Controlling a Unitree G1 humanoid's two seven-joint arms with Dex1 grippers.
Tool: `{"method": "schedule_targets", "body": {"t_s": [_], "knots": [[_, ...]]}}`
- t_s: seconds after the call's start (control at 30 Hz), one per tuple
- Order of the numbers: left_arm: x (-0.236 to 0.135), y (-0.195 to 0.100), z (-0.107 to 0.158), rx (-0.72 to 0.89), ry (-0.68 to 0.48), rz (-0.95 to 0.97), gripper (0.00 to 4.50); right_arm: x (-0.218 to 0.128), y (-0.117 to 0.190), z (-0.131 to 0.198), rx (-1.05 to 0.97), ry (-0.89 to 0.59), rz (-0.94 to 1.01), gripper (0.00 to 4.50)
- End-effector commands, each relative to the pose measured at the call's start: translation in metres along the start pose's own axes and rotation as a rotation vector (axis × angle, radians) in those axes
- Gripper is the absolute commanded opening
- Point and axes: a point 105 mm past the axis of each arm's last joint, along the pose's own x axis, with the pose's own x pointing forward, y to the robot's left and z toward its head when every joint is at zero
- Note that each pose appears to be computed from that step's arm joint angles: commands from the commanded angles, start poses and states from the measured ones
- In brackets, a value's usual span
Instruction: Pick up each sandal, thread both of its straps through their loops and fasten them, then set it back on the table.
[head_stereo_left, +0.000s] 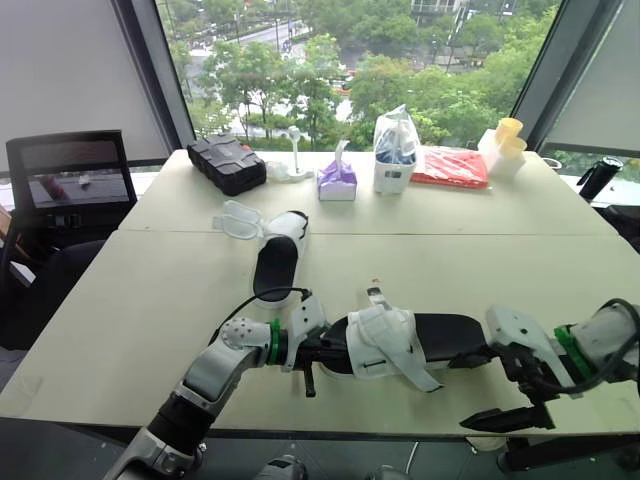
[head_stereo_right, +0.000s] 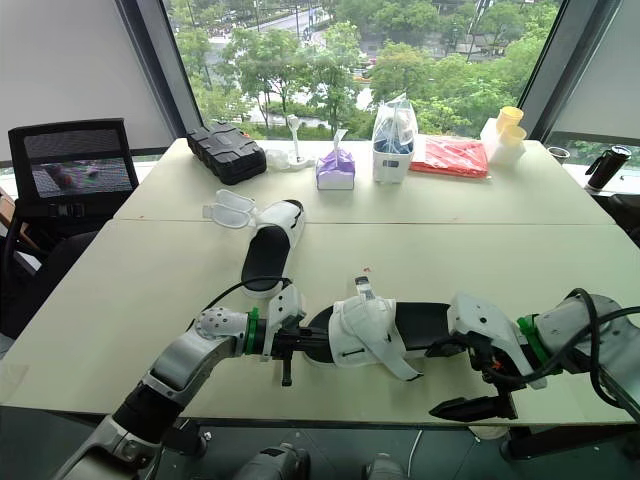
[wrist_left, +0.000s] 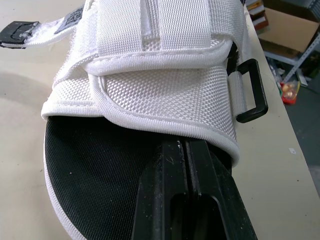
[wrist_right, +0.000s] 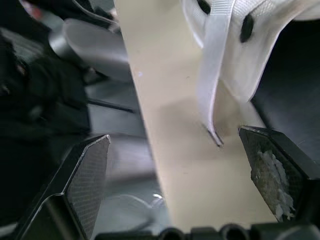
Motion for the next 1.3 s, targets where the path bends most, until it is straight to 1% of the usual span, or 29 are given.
{"method": "schedule_targets", "body": {"t_s": [0.03, 0.13, 0.23, 0.4, 0.43, 0.5, 0.53, 0.6, 0.63, 0.7, 0.73, 0.83, 0.9, 0.97, 1.03, 1.13, 1.2, 1.3], "knots": [[0.003, -0.004, -0.020, -0.050, 0.064, -0.007, 0.00, 0.010, 0.004, 0.007, 0.058, -0.047, 0.054, 4.43], [0.002, -0.004, -0.020, -0.052, 0.065, -0.005, 0.00, 0.018, 0.001, 0.011, 0.089, -0.075, 0.063, 4.43], [0.002, -0.004, -0.021, -0.054, 0.066, -0.004, 0.00, 0.028, 0.001, 0.006, 0.078, -0.034, 0.071, 4.43], [0.002, -0.004, -0.021, -0.052, 0.067, -0.004, 0.00, 0.041, 0.000, 0.004, 0.077, -0.038, 0.096, 4.43], [0.002, -0.004, -0.021, -0.052, 0.068, -0.003, 0.00, 0.043, 0.000, 0.004, 0.079, -0.039, 0.099, 4.20], [0.001, -0.005, -0.021, -0.053, 0.067, -0.003, 0.00, 0.046, 0.000, 0.003, 0.081, -0.036, 0.102, 3.60], [0.001, -0.005, -0.021, -0.054, 0.067, -0.003, 0.00, 0.046, 0.000, 0.003, 0.081, -0.035, 0.103, 3.03], [0.001, -0.005, -0.021, -0.056, 0.067, -0.003, 0.00, 0.049, -0.002, 0.003, 0.074, -0.036, 0.096, 2.09], [0.001, -0.005, -0.021, -0.056, 0.068, -0.002, 0.00, 0.049, -0.004, 0.004, 0.075, -0.046, 0.092, 1.48], [0.001, -0.005, -0.022, -0.055, 0.068, 0.000, 0.00, 0.050, -0.008, 0.009, 0.072, -0.061, 0.074, 0.45], [0.001, -0.005, -0.022, -0.055, 0.068, 0.000, 0.00, 0.051, -0.010, 0.010, 0.071, -0.065, 0.069, 0.07], [0.001, -0.005, -0.022, -0.054, 0.068, 0.001, 0.00, 0.046, -0.005, 0.020, 0.092, -0.097, 0.102, 0.07], [0.000, -0.006, -0.022, -0.055, 0.068, 0.001, 0.00, 0.041, -0.002, 0.035, 0.113, -0.151, 0.135, 0.07], [0.000, -0.006, -0.022, -0.055, 0.068, 0.002, 0.00, 0.036, 0.001, 0.059, 0.126, -0.236, 0.181, 0.07], [0.000, -0.005, -0.022, -0.054, 0.068, 0.003, 0.00, 0.033, 0.002, 0.072, 0.136, -0.273, 0.205, 0.07], [0.000, -0.004, -0.022, -0.052, 0.069, 0.004, 0.00, 0.034, -0.008, 0.102, 0.162, -0.359, 0.215, 0.07], [0.000, -0.004, -0.022, -0.051, 0.069, 0.005, 0.00, 0.040, -0.014, 0.109, 0.190, -0.378, 0.211, 0.07], [0.000, -0.003, -0.021, -0.051, 0.069, 0.007, 0.00, 0.054, -0.019, 0.108, 0.240, -0.368, 0.213, 0.07]]}}
